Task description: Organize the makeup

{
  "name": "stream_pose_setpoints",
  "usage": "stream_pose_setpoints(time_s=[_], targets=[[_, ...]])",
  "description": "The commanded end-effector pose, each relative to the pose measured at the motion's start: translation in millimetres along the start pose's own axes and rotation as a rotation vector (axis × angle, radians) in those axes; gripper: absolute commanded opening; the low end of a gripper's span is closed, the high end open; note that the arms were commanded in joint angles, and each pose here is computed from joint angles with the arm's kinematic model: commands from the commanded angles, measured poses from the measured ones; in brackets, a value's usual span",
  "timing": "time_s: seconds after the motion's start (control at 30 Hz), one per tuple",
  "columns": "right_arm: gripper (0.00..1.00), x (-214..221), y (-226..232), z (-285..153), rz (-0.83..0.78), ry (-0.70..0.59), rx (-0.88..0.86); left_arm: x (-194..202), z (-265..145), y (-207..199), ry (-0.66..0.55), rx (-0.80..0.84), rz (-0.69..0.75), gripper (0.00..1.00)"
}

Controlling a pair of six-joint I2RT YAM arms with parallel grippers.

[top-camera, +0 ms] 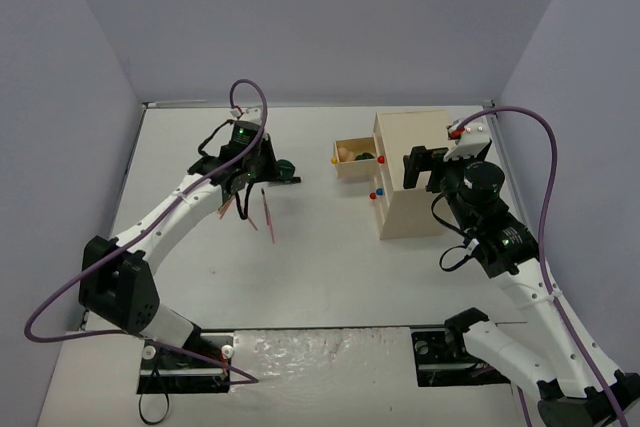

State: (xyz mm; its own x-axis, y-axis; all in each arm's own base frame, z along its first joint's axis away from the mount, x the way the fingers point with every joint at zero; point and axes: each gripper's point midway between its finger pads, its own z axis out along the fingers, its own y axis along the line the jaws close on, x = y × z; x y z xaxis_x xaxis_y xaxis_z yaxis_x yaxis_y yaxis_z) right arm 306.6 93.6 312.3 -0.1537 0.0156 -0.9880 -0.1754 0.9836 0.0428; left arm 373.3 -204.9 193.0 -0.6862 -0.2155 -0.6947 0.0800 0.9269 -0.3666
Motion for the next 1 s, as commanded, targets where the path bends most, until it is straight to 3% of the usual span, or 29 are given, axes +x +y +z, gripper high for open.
stream_pose_setpoints(time_s=[0.0, 0.3, 0.53, 0.97], targets=[[1.0, -27, -1, 0, 0.02, -0.093, 0.013, -47, -31, -55, -0.15, 0.145, 0.054, 0.0], [1.0, -29, -3, 0, 0.02, -0.098, 0.028, -101, -30, -153, -0.324, 0.363, 0.139, 0.0], [1.0, -30, -7, 0, 0.015, -0.1, 0.047, -96, 14, -200, -0.297, 0.411, 0.253, 0.0], [1.0, -26, -9, 4, 0.008, -0.085, 0.066, -65, 54, -194, -0.206, 0.336, 0.337, 0.04]])
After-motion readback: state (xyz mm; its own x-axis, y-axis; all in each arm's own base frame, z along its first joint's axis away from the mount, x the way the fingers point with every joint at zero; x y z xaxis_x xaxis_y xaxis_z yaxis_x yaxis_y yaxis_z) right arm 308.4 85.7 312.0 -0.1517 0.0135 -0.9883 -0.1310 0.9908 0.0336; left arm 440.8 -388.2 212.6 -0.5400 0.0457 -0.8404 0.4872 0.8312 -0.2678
